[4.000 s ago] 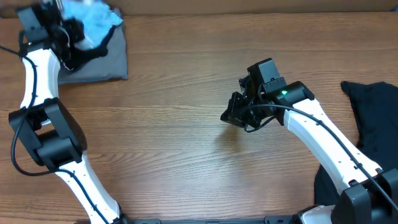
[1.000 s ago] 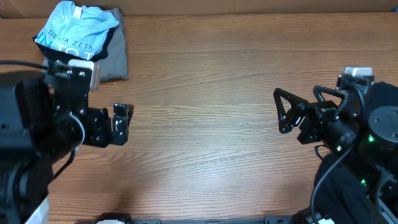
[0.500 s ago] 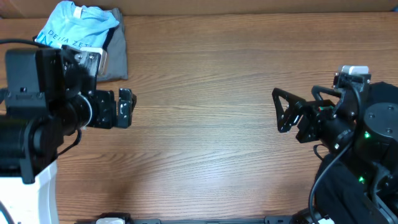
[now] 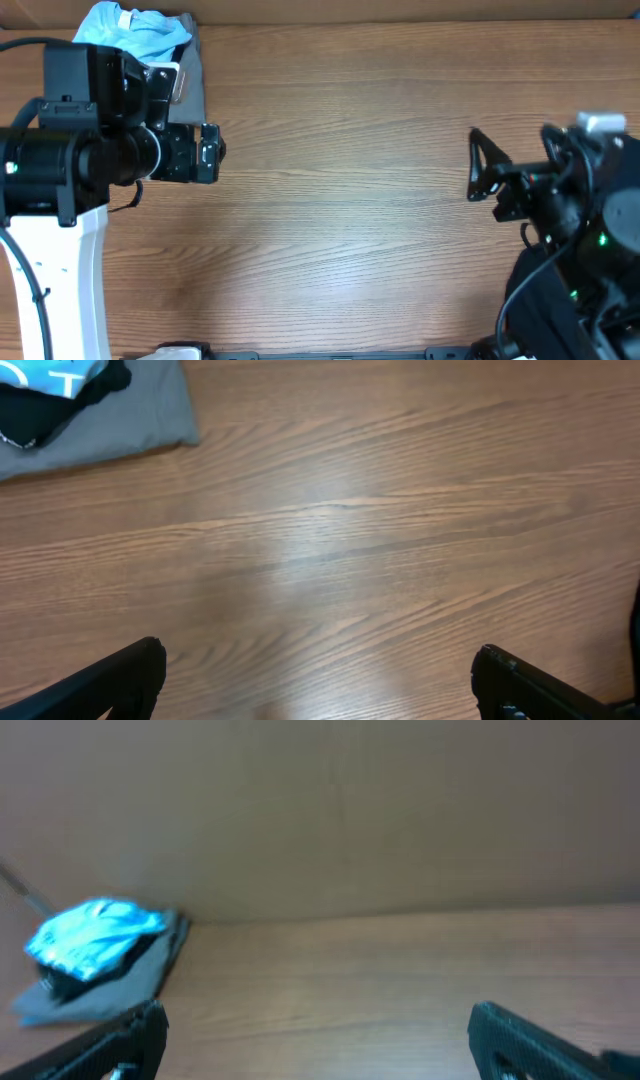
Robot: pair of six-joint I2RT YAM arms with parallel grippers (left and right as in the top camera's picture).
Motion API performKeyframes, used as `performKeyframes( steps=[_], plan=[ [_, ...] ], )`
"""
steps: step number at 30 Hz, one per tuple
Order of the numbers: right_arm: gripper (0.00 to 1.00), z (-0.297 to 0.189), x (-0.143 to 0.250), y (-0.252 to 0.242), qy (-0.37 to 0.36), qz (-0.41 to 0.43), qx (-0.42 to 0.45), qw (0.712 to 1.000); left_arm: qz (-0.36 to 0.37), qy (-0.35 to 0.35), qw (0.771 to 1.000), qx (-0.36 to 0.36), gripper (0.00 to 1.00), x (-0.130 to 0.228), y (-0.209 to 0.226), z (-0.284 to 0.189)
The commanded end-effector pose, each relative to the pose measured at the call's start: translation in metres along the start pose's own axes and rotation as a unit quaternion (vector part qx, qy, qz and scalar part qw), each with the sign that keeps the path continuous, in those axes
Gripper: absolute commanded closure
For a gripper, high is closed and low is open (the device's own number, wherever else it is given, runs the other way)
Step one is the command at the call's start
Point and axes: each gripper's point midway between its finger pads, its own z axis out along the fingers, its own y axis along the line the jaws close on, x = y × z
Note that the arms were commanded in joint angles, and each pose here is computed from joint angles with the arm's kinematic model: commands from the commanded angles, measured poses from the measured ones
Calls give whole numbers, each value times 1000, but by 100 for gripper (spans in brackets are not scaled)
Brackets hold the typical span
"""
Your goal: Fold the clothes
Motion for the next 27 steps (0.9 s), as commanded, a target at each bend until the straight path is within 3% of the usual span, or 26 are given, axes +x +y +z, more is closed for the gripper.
performKeyframes(
  steps=[1, 11, 21, 27],
  plan=[
    [0, 7, 40, -15, 2, -12, 1, 1000, -8, 12, 1000, -1, 0, -1, 1, 8],
    [0, 8, 152, -58, -4, -1, 36, 999, -13, 35, 999, -1, 0, -3, 4, 25],
    [0, 27, 205, -63, -98, -1, -2, 995, -13, 39, 999, -1, 0, -3, 4, 27],
    [0, 42, 223, -63, -112, -3, -18, 994, -13, 39, 999, -1, 0, -3, 4, 27]
  ],
)
